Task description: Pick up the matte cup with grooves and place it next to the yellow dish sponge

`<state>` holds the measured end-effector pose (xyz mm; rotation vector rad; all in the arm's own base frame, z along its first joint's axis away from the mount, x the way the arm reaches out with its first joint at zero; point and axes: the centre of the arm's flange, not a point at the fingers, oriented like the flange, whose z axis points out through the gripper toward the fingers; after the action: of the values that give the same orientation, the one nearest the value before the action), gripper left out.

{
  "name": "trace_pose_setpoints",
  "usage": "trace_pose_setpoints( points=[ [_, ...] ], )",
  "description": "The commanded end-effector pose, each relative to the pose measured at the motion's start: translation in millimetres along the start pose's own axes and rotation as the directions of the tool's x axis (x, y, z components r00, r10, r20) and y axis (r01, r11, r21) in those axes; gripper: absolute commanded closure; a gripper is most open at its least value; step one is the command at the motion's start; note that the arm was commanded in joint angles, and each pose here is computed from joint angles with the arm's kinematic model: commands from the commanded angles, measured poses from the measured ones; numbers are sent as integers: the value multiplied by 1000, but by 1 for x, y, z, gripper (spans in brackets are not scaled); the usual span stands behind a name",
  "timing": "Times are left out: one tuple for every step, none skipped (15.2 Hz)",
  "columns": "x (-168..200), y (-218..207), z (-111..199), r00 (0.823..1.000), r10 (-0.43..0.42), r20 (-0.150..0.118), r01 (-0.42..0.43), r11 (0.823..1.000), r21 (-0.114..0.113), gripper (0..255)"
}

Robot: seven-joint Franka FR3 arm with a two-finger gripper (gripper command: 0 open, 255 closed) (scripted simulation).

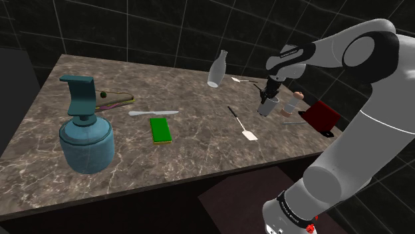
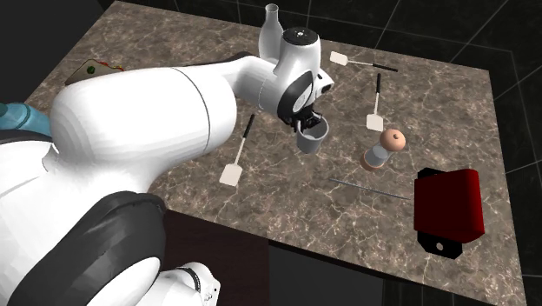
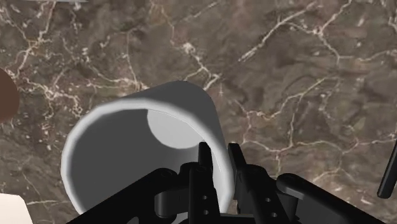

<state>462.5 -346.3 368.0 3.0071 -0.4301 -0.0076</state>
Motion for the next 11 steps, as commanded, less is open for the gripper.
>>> trace_pose_setpoints(
  points=[
    [1, 0, -11, 1000, 0, 0, 0, 1000, 0, 255],
    [1, 1, -16, 1000, 0, 0, 0, 1000, 0, 255],
    [1, 1, -22, 1000, 0, 0, 0, 1000, 0, 255],
    [2, 2, -27, 1000, 0, 0, 0, 1000, 0, 255],
    [2, 2, -32, 1000, 0, 0, 0, 1000, 0, 255],
    [2, 3, -37, 1000, 0, 0, 0, 1000, 0, 255],
    [2, 4, -43, 1000, 0, 0, 0, 1000, 0, 255],
    [2, 4, -48, 1000, 0, 0, 0, 1000, 0, 255],
    [2, 5, -53, 1000, 0, 0, 0, 1000, 0, 255],
    [2, 5, -58, 1000, 0, 0, 0, 1000, 0, 255],
    [2, 6, -64, 1000, 0, 0, 0, 1000, 0, 255]
  ],
)
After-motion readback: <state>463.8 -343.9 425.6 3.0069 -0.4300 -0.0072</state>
